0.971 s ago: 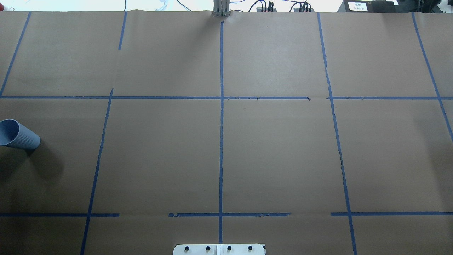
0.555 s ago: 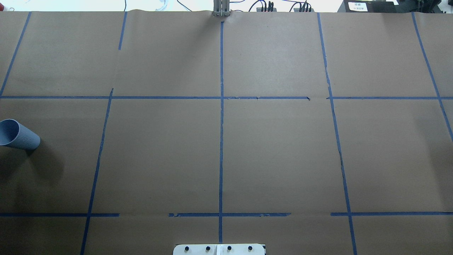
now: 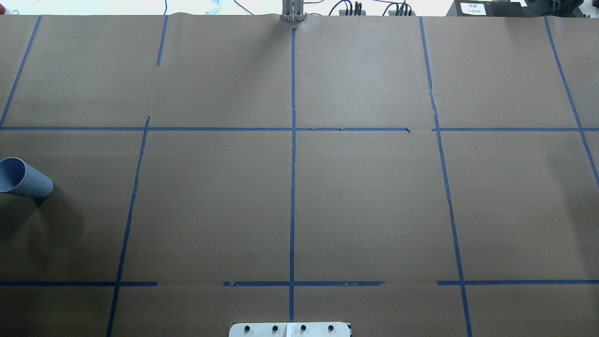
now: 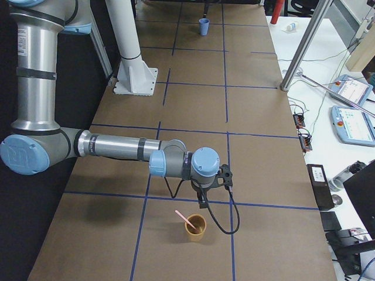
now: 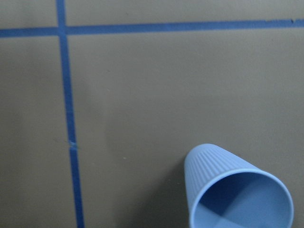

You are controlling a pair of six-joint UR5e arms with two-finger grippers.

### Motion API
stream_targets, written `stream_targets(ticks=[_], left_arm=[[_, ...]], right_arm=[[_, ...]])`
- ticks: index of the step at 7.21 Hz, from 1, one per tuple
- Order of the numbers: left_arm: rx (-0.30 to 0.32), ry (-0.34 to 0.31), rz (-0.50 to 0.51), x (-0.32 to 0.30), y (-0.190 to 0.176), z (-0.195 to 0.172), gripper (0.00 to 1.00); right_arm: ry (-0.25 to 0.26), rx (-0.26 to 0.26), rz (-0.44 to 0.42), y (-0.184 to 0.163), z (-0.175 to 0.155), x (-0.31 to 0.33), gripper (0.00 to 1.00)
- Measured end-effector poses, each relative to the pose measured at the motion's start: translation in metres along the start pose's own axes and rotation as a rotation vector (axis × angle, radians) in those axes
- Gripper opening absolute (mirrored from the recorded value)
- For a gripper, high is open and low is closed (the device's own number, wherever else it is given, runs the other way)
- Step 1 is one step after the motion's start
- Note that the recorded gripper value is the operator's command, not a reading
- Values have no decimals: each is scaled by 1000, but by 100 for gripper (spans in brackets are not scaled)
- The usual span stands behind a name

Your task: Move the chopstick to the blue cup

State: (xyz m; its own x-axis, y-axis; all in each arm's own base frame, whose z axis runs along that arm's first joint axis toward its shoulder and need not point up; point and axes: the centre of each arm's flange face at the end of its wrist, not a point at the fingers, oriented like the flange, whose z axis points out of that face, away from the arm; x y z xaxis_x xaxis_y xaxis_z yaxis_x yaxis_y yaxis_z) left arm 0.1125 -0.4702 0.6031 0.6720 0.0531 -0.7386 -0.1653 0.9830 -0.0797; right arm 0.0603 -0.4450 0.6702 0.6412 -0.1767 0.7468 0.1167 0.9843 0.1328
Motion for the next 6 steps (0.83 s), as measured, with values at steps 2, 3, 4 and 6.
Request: stream_targets(ticks=[2,3,4,6], left_arm=[[-18,-3,7,3,-10,14,72],[-16,-2,12,0,-16,20,39],[-14,-2,16,-2,-21,24,7],[1,6,24,6,-26,20,0]], right_arm=[[0,6,-6,2,1,1,100],[-2,7,-4,4,3,3,100],[-8,7,0,6,5,4,100],[-30,8,7,8,6,3,100]])
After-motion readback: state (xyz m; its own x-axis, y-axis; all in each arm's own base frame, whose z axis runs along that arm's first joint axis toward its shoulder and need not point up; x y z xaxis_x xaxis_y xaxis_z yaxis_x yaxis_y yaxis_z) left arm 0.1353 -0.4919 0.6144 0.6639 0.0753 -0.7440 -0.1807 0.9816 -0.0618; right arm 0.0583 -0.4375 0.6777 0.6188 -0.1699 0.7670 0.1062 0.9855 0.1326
